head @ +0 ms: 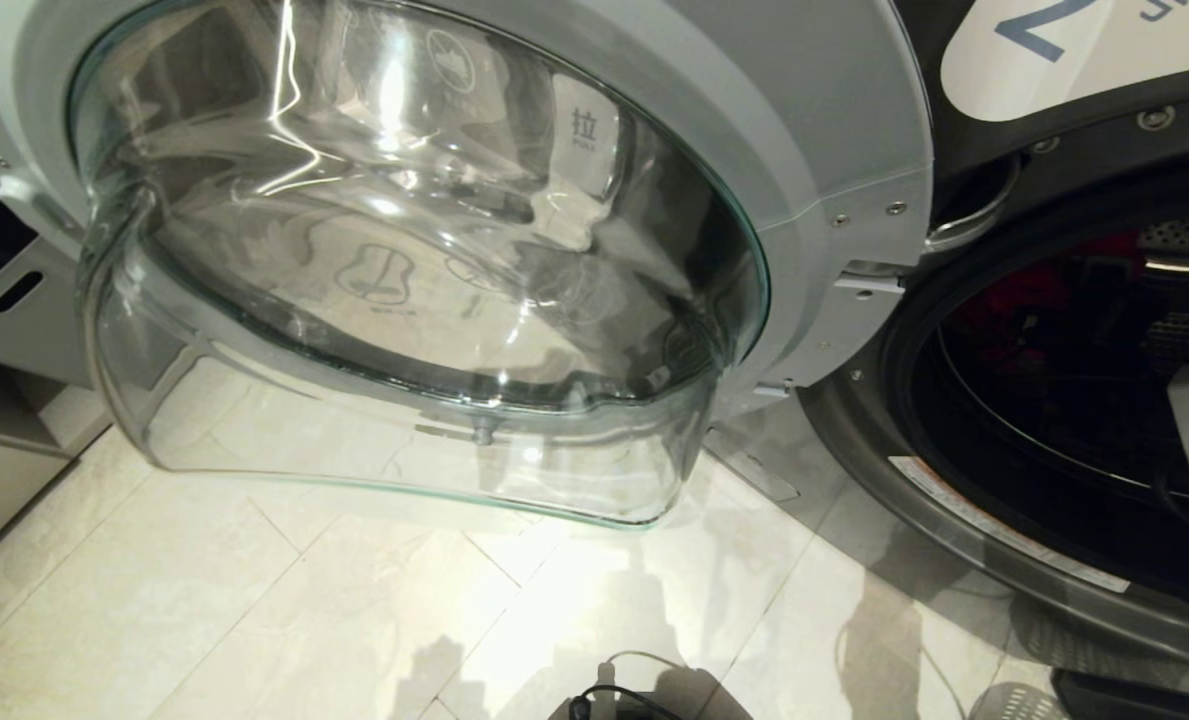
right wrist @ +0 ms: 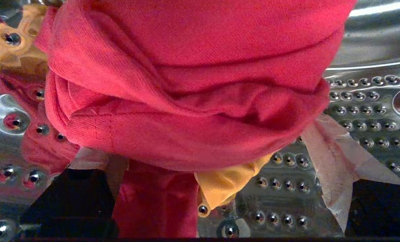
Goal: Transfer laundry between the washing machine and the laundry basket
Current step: Pick a cloth and place it into the basket
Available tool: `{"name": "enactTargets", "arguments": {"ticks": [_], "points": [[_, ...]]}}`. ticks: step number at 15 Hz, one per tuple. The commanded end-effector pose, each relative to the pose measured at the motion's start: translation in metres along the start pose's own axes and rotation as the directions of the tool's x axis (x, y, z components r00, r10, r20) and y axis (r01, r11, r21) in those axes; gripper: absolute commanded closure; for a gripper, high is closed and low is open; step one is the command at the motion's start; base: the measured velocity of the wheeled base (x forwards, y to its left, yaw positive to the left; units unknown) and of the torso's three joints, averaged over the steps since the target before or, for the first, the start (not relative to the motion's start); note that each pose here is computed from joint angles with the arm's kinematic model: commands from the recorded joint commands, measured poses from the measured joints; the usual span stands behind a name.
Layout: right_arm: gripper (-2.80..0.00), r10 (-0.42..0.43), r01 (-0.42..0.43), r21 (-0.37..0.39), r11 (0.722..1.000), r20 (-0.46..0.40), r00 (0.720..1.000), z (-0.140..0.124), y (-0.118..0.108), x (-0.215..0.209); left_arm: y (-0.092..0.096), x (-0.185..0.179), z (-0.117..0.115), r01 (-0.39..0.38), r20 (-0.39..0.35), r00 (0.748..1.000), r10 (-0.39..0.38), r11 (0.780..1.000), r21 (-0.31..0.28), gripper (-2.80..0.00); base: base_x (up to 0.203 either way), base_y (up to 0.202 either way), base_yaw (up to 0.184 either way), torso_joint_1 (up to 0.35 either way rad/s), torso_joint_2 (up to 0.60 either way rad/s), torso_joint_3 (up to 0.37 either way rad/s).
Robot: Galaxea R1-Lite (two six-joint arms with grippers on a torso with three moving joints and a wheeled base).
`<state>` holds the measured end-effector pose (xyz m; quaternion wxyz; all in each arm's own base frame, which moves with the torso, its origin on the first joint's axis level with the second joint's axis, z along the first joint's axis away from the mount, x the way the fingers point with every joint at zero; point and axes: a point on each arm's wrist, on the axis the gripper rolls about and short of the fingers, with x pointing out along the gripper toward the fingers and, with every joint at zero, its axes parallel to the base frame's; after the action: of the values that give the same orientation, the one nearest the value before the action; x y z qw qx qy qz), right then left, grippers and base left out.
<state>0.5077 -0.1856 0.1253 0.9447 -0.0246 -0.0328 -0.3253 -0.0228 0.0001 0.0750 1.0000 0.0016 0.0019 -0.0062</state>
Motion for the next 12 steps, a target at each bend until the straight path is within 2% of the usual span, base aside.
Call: {"name": "enactTargets", "arguments": {"ticks": [1,2,12], "points": [[-2.8,-0.001,0.001,0.001,1.0,0.002,1.0,-0.0007,0.0,0.0003,0.0,0.0,0.0,0.0,-0.001,1.0,0.0,1.0,0.0,0.0,0.0,0.0,0.0,0.0,0.0,0.0],[0.0,-0.002,0.002,0.001,1.0,0.005,1.0,0.001,-0.0002,0.0,0.0,0.0,0.0,0.0,-0.001,1.0,0.0,1.0,0.0,0.0,0.0,0.0,0.0,0.0,0.0,0.0],[0.0,0.003,-0.003,0.004,1.0,0.004,1.0,0.0079,-0.0008,-0.0035,0.0,0.0,0.0,0.0,-0.001,1.0,0.0,1.0,0.0,0.0,0.0,0.0,0.0,0.0,0.0,0.0]]}}
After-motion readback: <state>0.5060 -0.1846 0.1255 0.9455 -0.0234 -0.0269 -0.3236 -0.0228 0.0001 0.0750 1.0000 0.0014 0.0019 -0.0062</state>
